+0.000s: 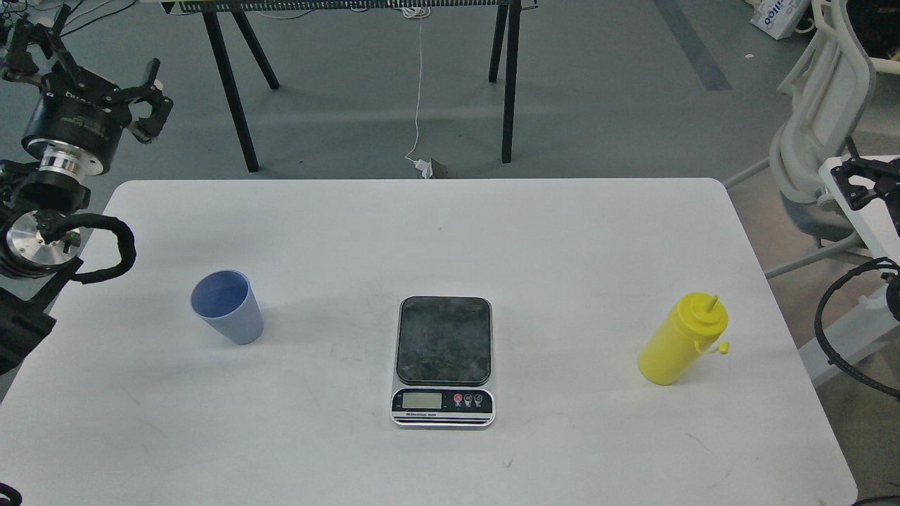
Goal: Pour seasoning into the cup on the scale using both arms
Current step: 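Move the left gripper forward toward the blue cup, then lower the left gripper and grasp the blue cup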
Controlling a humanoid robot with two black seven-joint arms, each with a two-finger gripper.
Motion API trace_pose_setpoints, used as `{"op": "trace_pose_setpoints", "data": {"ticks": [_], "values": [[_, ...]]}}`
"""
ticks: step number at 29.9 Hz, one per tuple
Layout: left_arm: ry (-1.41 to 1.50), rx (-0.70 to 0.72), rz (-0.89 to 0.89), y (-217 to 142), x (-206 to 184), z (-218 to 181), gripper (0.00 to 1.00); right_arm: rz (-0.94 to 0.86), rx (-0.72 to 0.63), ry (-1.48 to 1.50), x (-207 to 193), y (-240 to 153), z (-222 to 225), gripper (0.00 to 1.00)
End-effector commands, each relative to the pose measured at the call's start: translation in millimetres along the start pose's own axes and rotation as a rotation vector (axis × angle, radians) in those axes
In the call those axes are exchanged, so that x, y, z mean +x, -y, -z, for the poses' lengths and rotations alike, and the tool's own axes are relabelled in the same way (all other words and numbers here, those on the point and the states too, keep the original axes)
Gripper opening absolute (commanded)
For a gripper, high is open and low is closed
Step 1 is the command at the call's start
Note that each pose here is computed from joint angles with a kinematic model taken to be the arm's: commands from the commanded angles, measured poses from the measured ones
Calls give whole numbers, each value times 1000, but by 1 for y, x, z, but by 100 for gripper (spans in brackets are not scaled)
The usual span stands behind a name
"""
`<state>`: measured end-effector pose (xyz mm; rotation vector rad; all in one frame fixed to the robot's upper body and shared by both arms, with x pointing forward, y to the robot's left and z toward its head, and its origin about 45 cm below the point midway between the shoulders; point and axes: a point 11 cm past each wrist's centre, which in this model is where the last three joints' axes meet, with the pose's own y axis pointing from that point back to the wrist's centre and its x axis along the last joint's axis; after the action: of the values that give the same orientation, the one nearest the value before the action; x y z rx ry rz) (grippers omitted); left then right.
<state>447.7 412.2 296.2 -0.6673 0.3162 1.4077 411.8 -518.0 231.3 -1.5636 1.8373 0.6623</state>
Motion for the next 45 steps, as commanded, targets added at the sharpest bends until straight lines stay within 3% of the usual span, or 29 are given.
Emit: {"op": "trace_pose_setpoints", "data": {"ticks": [1, 8, 13, 18, 24, 34, 45], "values": [[7, -3, 0, 0, 0, -1, 100, 0, 2, 7, 0, 0, -1, 100], [11, 4, 21, -1, -2, -5, 100, 14, -7, 10, -2, -3, -4, 100], [90, 175, 215, -13, -31, 6, 100, 41, -33, 35, -2, -14, -17, 100], [573, 286, 395, -23, -60, -5, 100, 16, -27, 58, 14, -30, -18, 100], [1091, 319, 610, -43, -86, -20, 99, -2, -42, 105, 33, -65, -29, 100], [1785, 435, 865, -70, -59, 7, 95, -40, -33, 130, 50, -87, -32, 100], [1921, 445, 951, -81, -50, 30, 96, -36, -44, 144, 51, -99, -38, 100]]}}
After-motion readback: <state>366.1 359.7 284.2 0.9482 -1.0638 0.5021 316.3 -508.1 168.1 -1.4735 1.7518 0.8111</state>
